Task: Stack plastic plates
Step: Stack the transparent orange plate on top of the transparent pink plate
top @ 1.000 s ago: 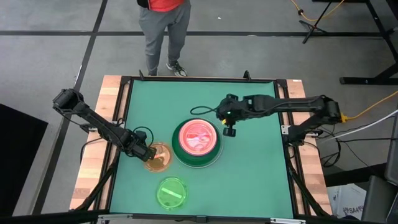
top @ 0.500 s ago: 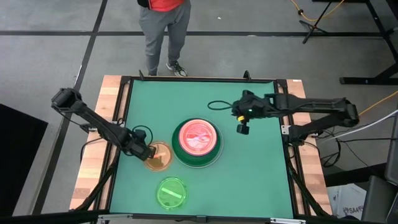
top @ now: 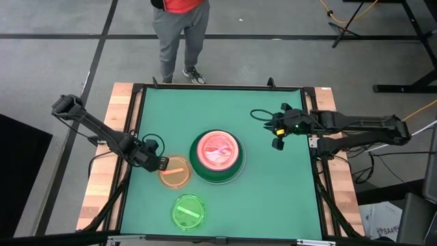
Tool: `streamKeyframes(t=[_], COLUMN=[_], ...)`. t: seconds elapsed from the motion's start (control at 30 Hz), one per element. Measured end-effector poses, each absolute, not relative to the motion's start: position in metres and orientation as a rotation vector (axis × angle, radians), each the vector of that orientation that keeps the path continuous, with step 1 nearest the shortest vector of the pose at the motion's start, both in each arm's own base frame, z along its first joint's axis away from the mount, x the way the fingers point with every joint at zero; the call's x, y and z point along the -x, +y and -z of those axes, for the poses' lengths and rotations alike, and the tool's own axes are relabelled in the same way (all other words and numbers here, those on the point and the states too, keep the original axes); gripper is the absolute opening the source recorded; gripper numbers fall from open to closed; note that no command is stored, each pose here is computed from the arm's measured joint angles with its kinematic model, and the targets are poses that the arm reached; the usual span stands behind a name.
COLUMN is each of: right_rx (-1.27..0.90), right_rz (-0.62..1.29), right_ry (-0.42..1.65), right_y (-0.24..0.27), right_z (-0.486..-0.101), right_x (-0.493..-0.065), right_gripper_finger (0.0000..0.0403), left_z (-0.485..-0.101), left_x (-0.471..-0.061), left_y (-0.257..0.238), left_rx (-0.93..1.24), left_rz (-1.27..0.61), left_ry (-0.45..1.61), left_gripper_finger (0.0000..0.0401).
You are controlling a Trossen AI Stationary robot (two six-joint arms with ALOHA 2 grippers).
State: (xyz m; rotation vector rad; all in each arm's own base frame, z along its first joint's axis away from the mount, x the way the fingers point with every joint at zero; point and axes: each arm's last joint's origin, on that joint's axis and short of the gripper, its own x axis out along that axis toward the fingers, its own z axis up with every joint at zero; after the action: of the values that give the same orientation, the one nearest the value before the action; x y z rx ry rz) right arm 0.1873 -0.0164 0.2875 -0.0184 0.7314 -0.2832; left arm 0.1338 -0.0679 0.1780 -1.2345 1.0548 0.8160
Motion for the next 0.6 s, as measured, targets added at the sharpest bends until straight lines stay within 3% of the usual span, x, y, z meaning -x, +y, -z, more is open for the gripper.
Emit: streamKeyframes(t=[0.27, 0.6], right_rx=[-0.016, -0.041], right_rz=[0.294, 0.301], right_ry=[0.683, 0.663], right_y=[-0.015, -0.015], right_z=[-0.271, -0.264], right_x=[-0.166, -0.155], right_gripper_finger=[0.0040, 0.0040], left_z=[-0.190, -0.196], left_x=[-0.126, -0.116], left_y=[-0.063, -0.063], left_rx=[1.300, 1.345], left_rz=[-0.763, -0.666], left_ry=[1.004, 1.125], left_gripper_finger=[0.0000, 0.0000])
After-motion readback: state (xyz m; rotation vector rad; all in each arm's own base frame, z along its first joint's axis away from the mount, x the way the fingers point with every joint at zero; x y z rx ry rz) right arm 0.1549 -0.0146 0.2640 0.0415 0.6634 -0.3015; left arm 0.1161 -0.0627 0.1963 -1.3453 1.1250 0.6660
